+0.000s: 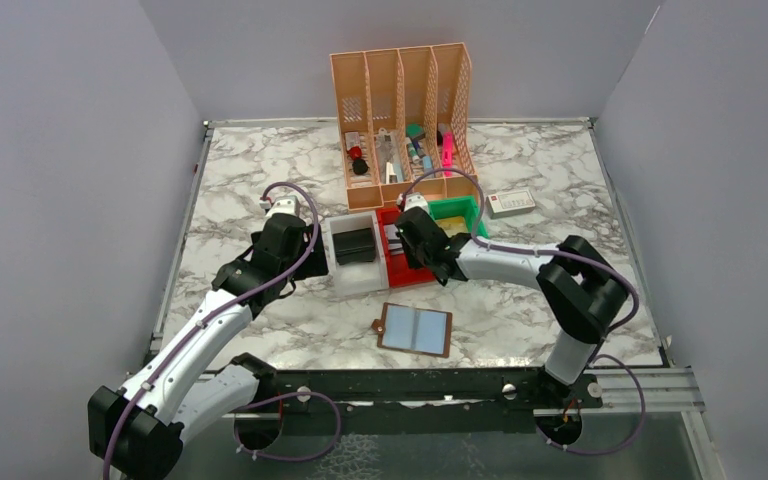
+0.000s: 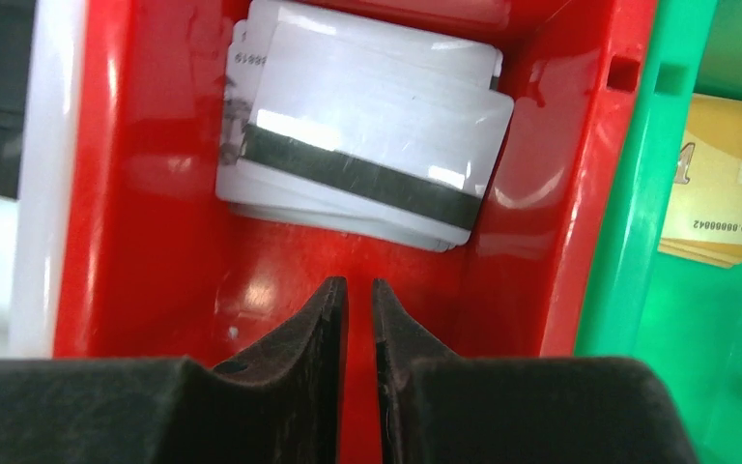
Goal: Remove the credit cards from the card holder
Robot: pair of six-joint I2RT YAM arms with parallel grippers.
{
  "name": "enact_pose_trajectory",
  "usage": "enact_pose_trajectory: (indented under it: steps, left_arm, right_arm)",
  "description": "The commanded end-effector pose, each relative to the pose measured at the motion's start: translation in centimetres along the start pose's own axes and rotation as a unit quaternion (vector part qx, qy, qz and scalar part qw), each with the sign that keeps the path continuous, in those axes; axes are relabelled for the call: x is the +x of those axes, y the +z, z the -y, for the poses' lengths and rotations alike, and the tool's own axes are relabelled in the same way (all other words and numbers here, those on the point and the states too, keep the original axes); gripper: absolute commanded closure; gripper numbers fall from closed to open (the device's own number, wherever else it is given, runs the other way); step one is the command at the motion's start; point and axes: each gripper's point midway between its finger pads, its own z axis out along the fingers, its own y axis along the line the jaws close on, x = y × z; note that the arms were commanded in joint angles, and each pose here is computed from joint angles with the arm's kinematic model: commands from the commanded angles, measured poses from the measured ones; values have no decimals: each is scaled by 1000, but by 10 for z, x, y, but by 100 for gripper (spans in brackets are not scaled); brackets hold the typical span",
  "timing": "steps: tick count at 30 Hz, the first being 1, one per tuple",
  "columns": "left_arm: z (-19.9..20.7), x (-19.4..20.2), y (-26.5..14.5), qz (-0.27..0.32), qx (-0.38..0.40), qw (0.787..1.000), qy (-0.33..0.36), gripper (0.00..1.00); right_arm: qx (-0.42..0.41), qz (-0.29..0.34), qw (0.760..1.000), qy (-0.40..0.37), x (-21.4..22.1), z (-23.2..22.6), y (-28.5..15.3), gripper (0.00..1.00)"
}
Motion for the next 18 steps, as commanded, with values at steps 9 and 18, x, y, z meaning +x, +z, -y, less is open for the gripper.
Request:
enact_pose_trajectory:
  steps: [9,18]
  left_arm:
    - [-4,-1,0,5,-7,1000,1,12]
    - [-4,2,3,-3,-8,1000,4,12]
  right_arm:
    - [21,9,1000,20,-35,5,21,80]
    - [5,15,1000,22,-35,5,17,79]
